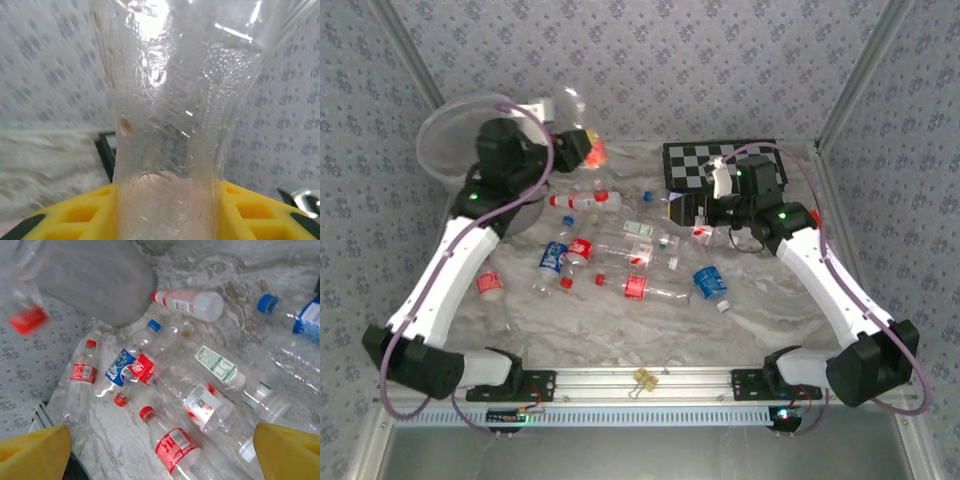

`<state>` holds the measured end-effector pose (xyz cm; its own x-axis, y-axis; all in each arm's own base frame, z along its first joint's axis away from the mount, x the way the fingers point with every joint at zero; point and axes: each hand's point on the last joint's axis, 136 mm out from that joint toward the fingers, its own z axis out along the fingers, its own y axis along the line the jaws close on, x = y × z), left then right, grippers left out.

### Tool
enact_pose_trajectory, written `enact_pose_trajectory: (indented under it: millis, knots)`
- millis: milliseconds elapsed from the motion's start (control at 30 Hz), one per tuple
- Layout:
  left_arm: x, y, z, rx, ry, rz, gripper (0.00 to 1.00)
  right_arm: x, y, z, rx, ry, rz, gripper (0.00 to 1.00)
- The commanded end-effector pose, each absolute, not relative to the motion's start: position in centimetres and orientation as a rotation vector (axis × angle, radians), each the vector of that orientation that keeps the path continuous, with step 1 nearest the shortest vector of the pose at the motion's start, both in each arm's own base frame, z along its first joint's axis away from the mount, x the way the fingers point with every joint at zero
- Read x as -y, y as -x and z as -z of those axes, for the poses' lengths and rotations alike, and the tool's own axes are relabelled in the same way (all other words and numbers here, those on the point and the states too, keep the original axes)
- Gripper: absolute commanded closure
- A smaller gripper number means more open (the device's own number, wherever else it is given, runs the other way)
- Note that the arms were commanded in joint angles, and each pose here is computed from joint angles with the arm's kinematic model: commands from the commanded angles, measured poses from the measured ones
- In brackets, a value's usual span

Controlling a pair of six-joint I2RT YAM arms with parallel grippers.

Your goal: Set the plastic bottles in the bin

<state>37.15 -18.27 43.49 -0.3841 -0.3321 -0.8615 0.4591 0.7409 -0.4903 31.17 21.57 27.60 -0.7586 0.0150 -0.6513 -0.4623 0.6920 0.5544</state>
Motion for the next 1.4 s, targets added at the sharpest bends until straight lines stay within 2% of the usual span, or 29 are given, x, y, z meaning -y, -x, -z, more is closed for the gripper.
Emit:
enact_pose_trajectory:
  millis: [0, 267, 500, 633, 800, 1367]
  knots:
    - [13.1, -36.0, -47.4, -1.708, -0.054, 0.640, 0.63, -20.9, -30.9, -26.0, -2.339, 0.288, -0.935, 0.05]
    - [-0.4, -36.8, -50.4, -1.619, 0.264, 0.346, 0.78, -21.4, -29.2, -25.7, -2.407, 0.336, -0.934, 0.06]
    - [-5.1, -43.1, -46.9, -1.777, 0.313, 0.123, 1.00, -20.4, -27.9, -27.7, -2.384, 0.369, -0.878, 0.07]
    - [-6.7, -46.6, -45.1, -1.878, 0.311, 0.029, 1.00, -19.0, -27.7, -27.9, -2.399, 0.344, -0.799, 0.07]
    - [-7.3, -49.3, -38.5, -2.177, 0.257, -0.041, 1.00, -17.5, -27.4, -26.7, -2.424, 0.303, -0.765, 0.07]
    - [-4.8, -50.8, -19.5, -2.697, 0.100, 0.058, 1.00, -14.5, -28.9, -24.7, -2.465, 0.199, -0.661, 0.07]
